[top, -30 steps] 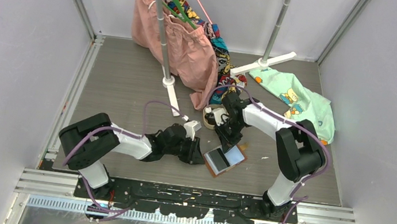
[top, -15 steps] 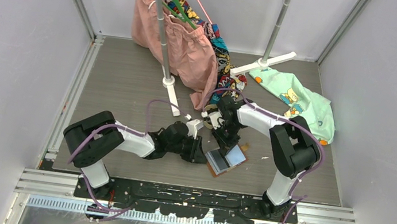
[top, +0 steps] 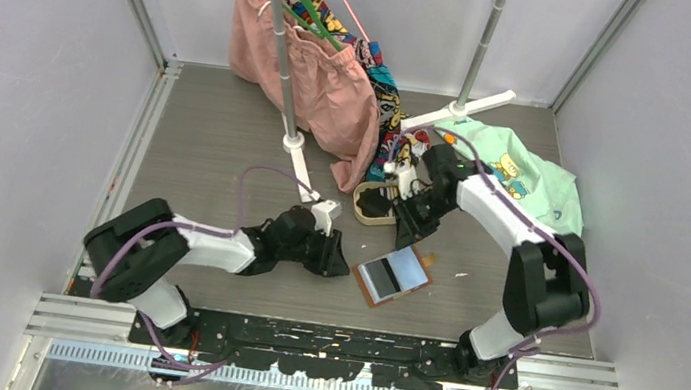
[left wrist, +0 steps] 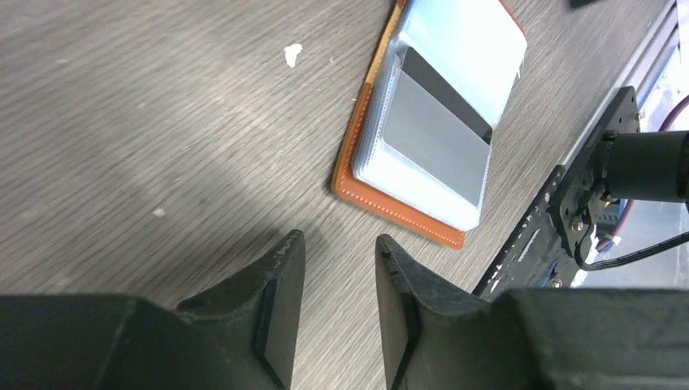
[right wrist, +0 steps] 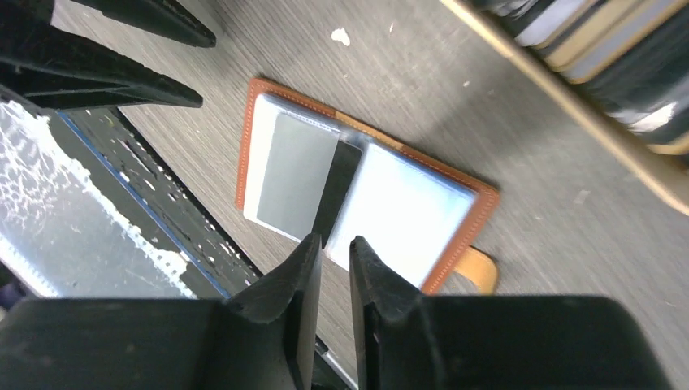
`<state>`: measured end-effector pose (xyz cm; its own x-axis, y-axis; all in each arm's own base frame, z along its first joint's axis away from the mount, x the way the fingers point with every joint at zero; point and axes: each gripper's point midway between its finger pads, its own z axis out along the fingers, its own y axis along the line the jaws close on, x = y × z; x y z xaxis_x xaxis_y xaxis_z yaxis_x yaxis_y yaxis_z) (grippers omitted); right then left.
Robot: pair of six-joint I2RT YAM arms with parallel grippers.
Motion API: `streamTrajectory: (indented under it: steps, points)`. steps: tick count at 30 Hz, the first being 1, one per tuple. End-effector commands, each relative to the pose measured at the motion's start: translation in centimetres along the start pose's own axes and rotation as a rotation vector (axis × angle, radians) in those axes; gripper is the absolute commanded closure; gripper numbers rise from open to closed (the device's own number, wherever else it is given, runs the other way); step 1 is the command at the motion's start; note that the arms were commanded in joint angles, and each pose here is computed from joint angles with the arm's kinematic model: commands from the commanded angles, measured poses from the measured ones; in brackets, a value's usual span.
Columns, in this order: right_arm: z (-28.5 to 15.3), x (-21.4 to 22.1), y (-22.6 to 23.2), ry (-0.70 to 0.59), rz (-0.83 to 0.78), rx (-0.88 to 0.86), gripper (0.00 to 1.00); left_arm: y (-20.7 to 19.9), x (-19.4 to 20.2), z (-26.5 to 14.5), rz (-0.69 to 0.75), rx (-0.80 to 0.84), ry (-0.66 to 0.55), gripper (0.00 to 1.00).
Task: Put the credit cards into the card holder
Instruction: Insert the credit card into the card holder, then pick up the credit card from the storage box.
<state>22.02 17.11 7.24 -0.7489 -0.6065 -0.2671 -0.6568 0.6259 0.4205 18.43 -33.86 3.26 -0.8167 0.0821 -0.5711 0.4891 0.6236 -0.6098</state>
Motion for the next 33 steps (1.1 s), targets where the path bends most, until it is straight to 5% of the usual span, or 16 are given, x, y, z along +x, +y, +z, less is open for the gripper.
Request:
streamTrajectory:
  steps: [1,7,11,14,20,33]
  points:
    - [-5.2,-3.8,1.7,-0.222,-0.127,-0.009,0.71,0.0,-3.2,-3.1,0.135,-0.042,-0.126,0.59]
    - [-11.7,-9.8,0.0,-0.517,-0.103,0.121,0.48,-2.1,-7.8,-7.5,0.340,-0.053,-0.290,0.50]
    - [-12.9,-12.6,-0.5,-0.619,-0.041,0.042,0.33,-2.8,-9.7,-10.1,0.383,-0.063,-0.408,0.23]
    - [-10.7,-13.5,-1.6,-0.584,0.078,-0.044,0.34,-3.3,-10.1,-11.1,0.356,-0.033,-0.476,0.13]
    - [-6.9,-14.0,-6.1,-0.540,0.297,-0.056,0.47,-4.0,-9.1,-11.7,0.319,0.048,-0.505,0.15]
    - [-1.4,-13.2,-8.9,-0.399,0.452,-0.130,0.65,-2.9,-8.6,-11.1,0.299,0.030,-0.509,0.17]
